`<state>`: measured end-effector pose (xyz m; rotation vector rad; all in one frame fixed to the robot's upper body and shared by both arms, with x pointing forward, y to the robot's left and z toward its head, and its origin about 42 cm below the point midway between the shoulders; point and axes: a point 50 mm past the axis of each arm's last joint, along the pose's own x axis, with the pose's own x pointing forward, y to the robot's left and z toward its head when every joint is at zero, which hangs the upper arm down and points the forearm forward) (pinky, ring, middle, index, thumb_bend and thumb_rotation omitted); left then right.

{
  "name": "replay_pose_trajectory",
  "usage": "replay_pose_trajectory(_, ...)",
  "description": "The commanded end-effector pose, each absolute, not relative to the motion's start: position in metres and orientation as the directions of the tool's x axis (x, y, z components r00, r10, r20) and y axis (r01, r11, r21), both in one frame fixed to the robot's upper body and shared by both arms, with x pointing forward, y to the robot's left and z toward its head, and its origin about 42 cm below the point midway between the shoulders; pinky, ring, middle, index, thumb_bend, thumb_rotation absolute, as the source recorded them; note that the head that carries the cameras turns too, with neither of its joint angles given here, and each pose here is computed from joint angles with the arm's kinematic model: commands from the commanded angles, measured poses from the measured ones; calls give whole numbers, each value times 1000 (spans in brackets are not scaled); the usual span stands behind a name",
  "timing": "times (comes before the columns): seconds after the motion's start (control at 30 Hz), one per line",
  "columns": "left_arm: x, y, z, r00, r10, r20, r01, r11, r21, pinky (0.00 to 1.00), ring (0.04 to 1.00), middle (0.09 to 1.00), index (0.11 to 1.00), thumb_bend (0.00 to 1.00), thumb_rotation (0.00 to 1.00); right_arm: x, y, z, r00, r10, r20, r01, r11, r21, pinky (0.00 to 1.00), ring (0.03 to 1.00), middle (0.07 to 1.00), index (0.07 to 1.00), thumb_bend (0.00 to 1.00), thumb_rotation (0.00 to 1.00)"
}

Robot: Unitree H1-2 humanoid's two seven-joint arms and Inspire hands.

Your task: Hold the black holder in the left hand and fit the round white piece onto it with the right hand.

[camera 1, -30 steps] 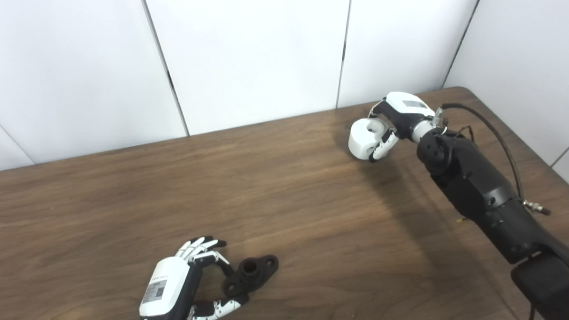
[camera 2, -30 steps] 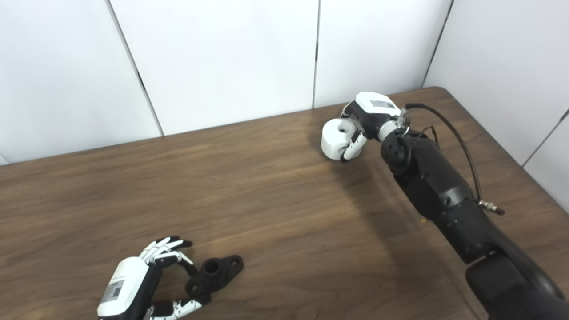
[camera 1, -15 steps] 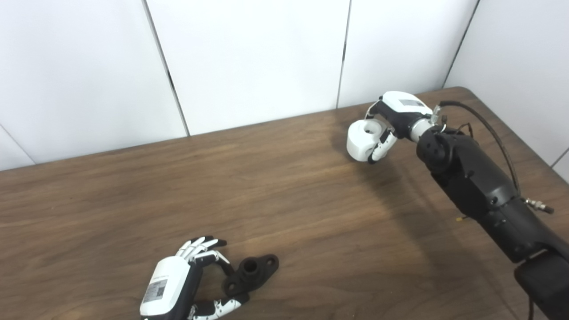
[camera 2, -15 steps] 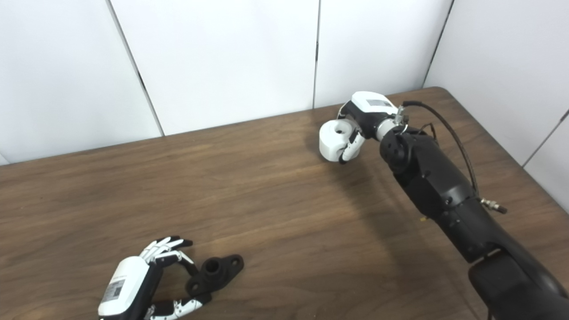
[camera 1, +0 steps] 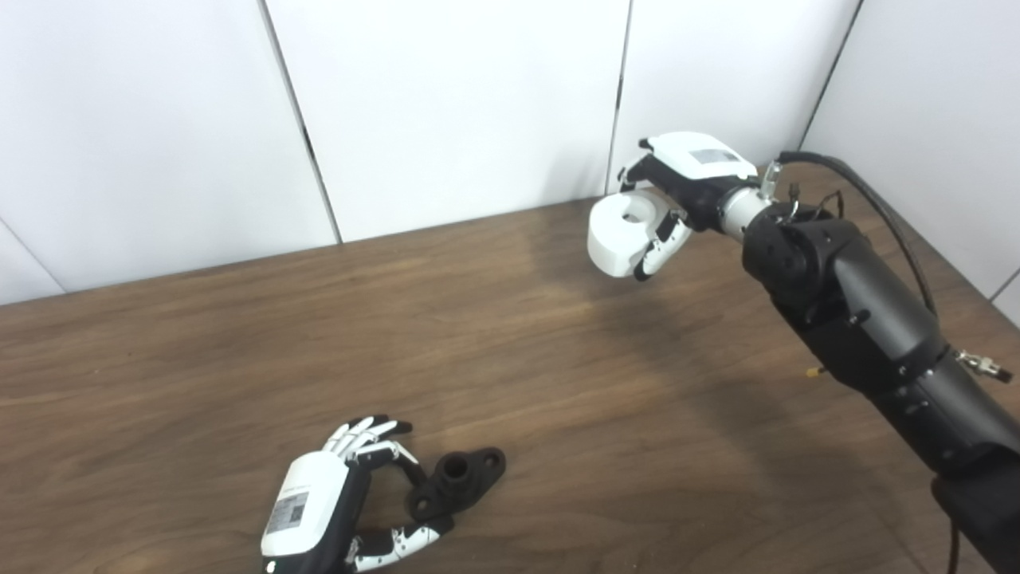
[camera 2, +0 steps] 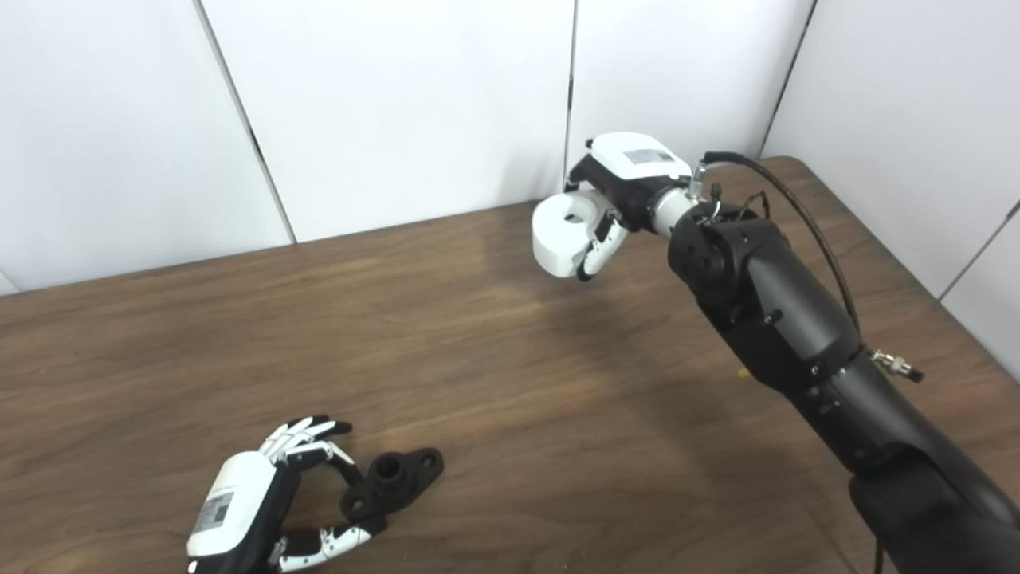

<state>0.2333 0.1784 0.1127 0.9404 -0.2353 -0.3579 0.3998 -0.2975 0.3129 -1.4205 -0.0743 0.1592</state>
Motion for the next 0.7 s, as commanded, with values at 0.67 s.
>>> replay_pose_trajectory(0.67,236,153,87,914,-404,-51,261,485,834,915,885,820,489,515,44,324,-230,353,893,449,31,-50,169,-984,1000,968,808,485,522,136)
